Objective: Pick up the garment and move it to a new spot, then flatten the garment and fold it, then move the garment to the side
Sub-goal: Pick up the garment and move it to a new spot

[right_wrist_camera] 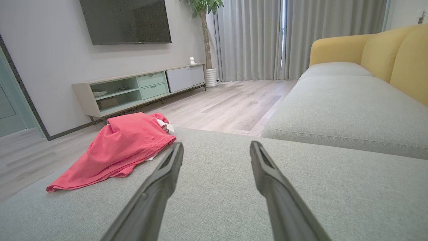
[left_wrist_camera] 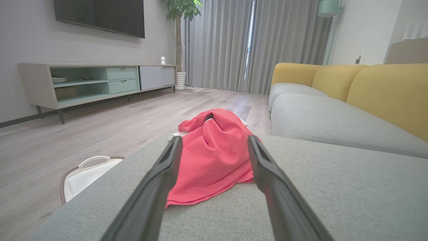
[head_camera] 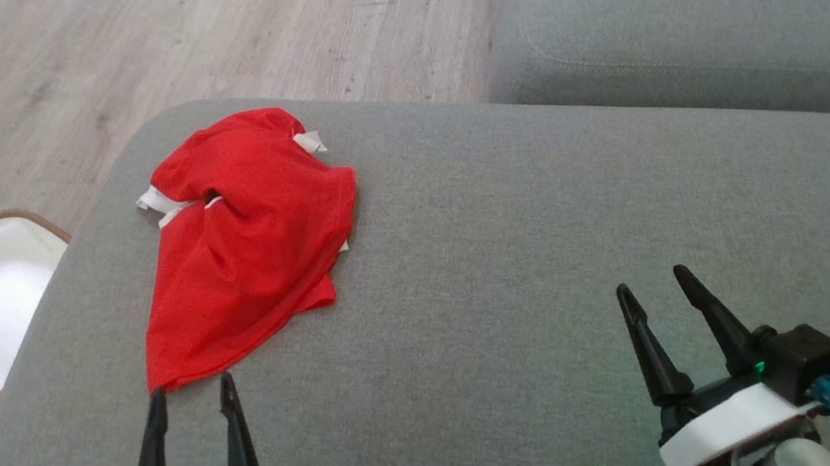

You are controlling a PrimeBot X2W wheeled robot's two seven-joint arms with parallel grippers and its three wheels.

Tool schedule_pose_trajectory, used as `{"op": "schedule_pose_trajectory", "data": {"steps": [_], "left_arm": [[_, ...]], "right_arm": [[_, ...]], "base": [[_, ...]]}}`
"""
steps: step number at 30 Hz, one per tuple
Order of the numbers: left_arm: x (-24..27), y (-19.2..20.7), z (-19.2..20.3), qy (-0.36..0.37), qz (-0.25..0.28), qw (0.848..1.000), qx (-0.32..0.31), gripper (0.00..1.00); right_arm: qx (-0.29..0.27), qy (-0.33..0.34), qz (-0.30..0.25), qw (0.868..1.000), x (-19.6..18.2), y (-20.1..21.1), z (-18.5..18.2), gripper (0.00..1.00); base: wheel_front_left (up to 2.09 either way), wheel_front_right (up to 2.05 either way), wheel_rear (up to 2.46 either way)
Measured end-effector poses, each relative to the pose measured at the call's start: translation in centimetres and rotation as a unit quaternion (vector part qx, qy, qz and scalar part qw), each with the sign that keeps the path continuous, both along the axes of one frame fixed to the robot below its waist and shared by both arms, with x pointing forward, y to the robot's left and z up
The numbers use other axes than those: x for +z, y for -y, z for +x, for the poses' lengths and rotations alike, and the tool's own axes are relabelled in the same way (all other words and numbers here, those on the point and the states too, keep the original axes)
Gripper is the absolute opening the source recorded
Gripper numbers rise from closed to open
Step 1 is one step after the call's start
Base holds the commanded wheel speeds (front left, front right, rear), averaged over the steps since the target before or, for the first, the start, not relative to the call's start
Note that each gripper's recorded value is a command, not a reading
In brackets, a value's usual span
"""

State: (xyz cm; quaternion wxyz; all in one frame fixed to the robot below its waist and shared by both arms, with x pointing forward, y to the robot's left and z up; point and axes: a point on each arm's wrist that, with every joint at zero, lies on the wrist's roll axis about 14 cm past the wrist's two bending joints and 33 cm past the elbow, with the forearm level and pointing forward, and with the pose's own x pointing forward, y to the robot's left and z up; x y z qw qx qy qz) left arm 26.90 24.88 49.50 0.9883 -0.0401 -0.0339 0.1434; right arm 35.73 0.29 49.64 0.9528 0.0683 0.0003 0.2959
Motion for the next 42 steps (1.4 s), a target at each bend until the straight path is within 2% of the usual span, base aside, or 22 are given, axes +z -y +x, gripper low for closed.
{"op": "schedule_pose_trajectory", "data": {"steps": [6, 13, 20, 22, 25, 30, 33, 36, 37, 38, 39, 42], "left_arm": [[0.7, -1.3, 0.9, 0.005, 0.010, 1.000, 0.007, 1.00], [4.8, -5.6, 6.9, 0.024, 0.090, 0.996, -0.017, 1.00], [4.0, -9.9, 14.9, -0.093, 0.138, 0.985, -0.042, 1.00], [2.6, -10.3, 16.9, -0.142, 0.140, 0.978, -0.051, 1.00], [-0.9, -8.7, 18.8, -0.216, 0.124, 0.964, -0.092, 1.00], [-7.5, -7.2, 18.5, -0.339, 0.103, 0.925, -0.137, 1.00], [-9.5, -7.5, 18.2, -0.379, 0.092, 0.910, -0.140, 1.00], [-10.4, -7.6, 18.5, -0.397, 0.078, 0.904, -0.139, 1.00], [-10.7, -7.5, 18.5, -0.402, 0.073, 0.902, -0.140, 0.95], [-10.8, -7.3, 18.6, -0.403, 0.069, 0.901, -0.141, 0.15], [-10.8, -7.3, 18.6, -0.400, 0.067, 0.903, -0.141, 0.00], [-10.0, -7.7, 19.0, -0.378, 0.069, 0.913, -0.136, 0.00]], "right_arm": [[-0.013, -0.008, -0.002, 1.000, -0.7, 0.8, 0.7, 1.00], [-0.043, -0.003, -0.015, 0.999, -1.3, 2.4, 3.6, 1.00], [-0.071, -0.005, -0.028, 0.997, -2.8, 4.0, 6.8, 1.00], [-0.080, -0.011, -0.029, 0.996, -3.4, 4.5, 7.5, 1.00], [-0.095, -0.017, -0.031, 0.995, -4.1, 5.6, 8.3, 1.00], [-0.119, -0.031, -0.039, 0.992, -5.4, 7.5, 8.6, 1.00], [-0.131, -0.037, -0.042, 0.990, -5.9, 8.4, 8.8, 1.00], [-0.139, -0.036, -0.042, 0.989, -5.9, 8.9, 9.0, 1.00], [-0.140, -0.037, -0.044, 0.988, -6.0, 9.1, 9.0, 1.00], [-0.142, -0.038, -0.044, 0.988, -6.1, 9.2, 9.0, 1.00], [-0.142, -0.037, -0.044, 0.988, -6.1, 9.2, 9.0, 1.00], [-0.143, -0.034, -0.044, 0.988, -5.8, 9.3, 9.0, 1.00]], "base": [[0.00, 0.00, 0.00], [0.00, 0.00, 0.00], [0.00, 0.00, 0.00], [0.00, 0.00, 0.00], [0.00, 0.00, 0.00], [0.00, 0.00, 0.00], [0.00, 0.00, 0.00], [0.00, 0.00, 0.00], [0.00, 0.00, 0.00], [0.00, 0.00, 0.00], [0.00, 0.00, 0.00], [0.00, 0.00, 0.00]]}}
